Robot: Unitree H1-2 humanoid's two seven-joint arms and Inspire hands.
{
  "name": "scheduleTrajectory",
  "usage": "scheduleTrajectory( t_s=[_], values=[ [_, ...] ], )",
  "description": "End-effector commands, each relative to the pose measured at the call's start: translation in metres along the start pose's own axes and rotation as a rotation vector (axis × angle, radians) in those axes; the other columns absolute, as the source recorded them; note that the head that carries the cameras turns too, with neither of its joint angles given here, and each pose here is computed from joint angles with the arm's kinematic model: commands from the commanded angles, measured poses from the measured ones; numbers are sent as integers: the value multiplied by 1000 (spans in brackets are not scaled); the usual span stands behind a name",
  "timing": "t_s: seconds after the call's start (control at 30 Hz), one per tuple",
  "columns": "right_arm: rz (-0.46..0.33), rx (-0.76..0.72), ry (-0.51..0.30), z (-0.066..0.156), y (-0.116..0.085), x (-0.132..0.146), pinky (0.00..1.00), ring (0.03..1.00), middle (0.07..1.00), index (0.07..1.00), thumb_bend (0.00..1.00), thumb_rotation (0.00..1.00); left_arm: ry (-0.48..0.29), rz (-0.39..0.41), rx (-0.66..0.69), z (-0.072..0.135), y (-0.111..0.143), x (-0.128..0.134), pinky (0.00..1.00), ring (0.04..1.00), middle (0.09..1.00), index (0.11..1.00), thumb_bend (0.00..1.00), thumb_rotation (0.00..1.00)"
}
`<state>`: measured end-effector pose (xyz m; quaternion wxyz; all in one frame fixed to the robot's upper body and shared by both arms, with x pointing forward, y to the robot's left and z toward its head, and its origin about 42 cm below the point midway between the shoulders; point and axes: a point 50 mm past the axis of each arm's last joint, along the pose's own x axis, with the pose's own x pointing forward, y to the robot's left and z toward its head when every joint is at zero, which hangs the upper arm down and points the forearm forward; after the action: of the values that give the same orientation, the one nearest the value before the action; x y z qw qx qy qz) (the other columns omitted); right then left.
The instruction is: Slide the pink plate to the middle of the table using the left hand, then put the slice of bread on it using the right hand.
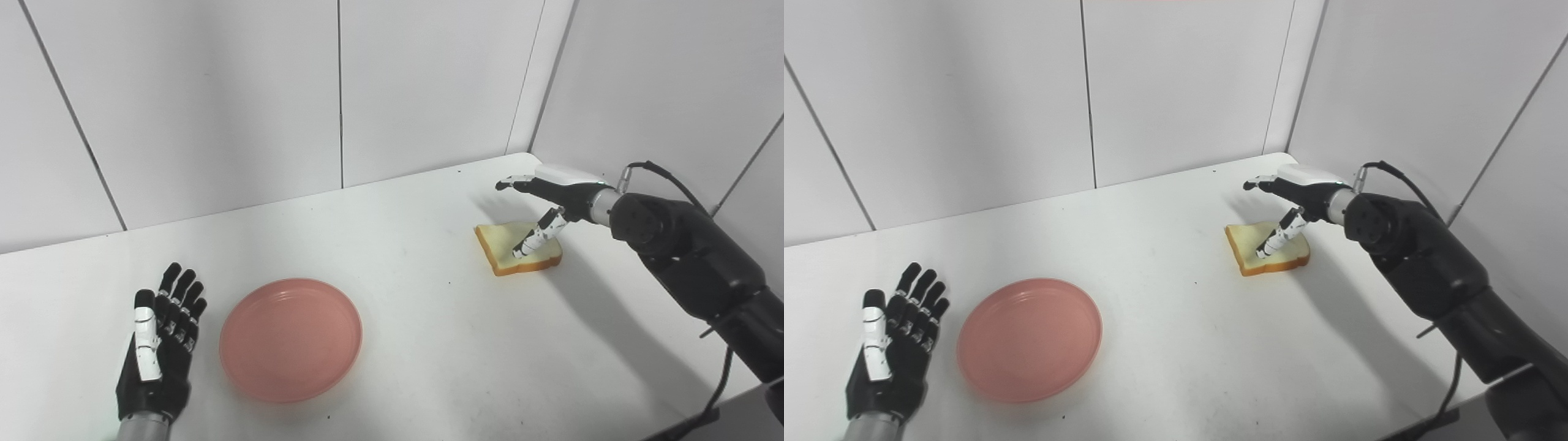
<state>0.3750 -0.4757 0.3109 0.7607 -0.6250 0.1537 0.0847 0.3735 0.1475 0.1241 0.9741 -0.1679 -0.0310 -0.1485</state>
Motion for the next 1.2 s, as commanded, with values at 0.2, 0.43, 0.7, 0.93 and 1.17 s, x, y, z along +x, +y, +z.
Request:
scheduleTrajectory(
  t_s=[0.2, 0.43, 0.7, 0.93, 1.17],
  values=[
    [-48, -118, 63, -7, -27, 1, 895, 982, 970, 948, 1000, 288, -18, -31, 20, 6, 1, 1, 1000, 978, 964, 939, 674, 955],
    [-31, -150, 80, -8, -23, 7, 911, 1000, 1000, 987, 1000, 268, -22, -31, 11, 7, 0, 1, 1000, 977, 961, 933, 673, 947],
    [0, -164, 108, -6, -18, 10, 930, 1000, 1000, 1000, 1000, 276, -22, -34, 19, 10, -3, 1, 1000, 977, 963, 938, 676, 953],
    [19, -184, 80, -4, -9, 17, 966, 1000, 997, 1000, 1000, 244, -13, -29, 38, 8, -3, 0, 998, 975, 964, 937, 691, 960],
    [43, -191, 78, -1, -1, 24, 1000, 1000, 992, 1000, 1000, 278, -13, -29, 36, 9, -6, -1, 994, 977, 964, 933, 692, 961]
  ],
)
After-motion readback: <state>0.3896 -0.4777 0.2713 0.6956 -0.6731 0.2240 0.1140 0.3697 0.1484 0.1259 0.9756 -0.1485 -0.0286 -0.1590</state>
